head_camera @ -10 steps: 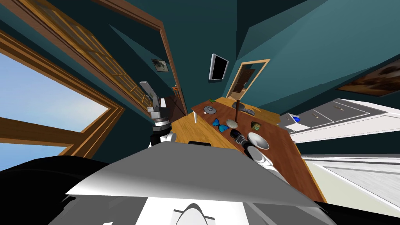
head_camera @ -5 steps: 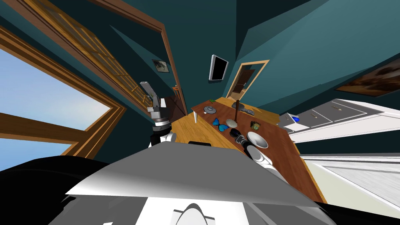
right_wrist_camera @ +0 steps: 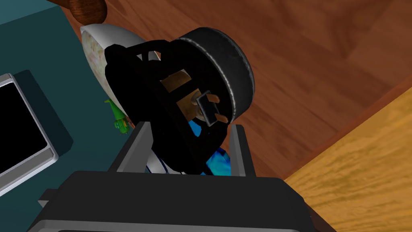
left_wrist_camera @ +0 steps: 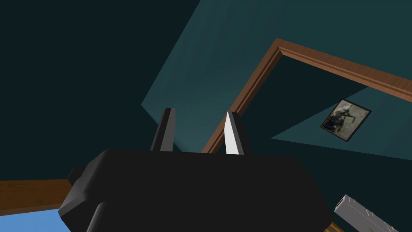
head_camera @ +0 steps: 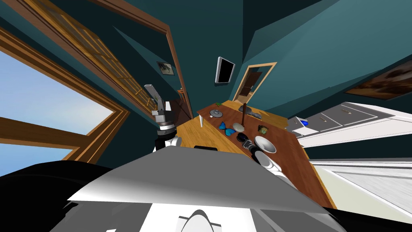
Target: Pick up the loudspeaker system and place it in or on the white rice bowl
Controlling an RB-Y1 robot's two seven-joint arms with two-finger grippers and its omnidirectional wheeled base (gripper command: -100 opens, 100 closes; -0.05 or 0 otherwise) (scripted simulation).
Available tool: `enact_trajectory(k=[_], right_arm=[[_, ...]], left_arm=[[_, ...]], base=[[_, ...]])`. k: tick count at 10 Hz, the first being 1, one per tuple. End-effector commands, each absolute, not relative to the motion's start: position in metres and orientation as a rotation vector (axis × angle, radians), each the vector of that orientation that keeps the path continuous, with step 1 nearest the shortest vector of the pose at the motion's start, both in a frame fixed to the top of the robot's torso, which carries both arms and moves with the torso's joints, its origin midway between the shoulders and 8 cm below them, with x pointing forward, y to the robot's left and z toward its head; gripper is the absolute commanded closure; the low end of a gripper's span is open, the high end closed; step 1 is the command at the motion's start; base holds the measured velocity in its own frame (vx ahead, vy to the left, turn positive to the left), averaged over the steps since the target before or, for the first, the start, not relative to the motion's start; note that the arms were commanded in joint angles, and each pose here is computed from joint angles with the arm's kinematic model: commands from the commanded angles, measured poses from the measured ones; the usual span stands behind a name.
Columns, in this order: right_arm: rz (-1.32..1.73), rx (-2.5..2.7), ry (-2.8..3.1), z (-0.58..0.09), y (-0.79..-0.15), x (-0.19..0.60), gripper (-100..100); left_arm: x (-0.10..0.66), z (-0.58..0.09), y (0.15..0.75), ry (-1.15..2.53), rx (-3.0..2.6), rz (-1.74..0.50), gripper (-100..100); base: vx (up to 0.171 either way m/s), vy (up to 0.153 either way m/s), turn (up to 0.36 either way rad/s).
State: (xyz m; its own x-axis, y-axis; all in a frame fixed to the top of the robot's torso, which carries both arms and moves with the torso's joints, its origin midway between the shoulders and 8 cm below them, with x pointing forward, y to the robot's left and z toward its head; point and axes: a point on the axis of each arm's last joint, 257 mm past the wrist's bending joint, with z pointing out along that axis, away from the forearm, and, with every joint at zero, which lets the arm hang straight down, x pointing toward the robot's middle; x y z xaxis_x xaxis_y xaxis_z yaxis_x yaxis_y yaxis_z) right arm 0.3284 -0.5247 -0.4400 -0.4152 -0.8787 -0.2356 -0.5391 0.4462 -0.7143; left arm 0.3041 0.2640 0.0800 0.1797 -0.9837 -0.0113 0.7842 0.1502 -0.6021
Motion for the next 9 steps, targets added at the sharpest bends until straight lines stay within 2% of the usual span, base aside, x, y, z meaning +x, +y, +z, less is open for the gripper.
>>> enact_trajectory(k=[1,9], right_arm=[[-0.743,-1.189,2.087,-0.437,-0.524,0.325,100],[-0.748,-1.207,2.044,-0.429,-0.516,0.291,100]], left_arm=[[0.304,0.08,0.264,0.457,-0.53,-1.334,0],[0.304,0.08,0.264,0.457,-0.53,-1.334,0]], base=[[0.061,-0.01,-0.02],[0.046,-0.008,-0.01]])
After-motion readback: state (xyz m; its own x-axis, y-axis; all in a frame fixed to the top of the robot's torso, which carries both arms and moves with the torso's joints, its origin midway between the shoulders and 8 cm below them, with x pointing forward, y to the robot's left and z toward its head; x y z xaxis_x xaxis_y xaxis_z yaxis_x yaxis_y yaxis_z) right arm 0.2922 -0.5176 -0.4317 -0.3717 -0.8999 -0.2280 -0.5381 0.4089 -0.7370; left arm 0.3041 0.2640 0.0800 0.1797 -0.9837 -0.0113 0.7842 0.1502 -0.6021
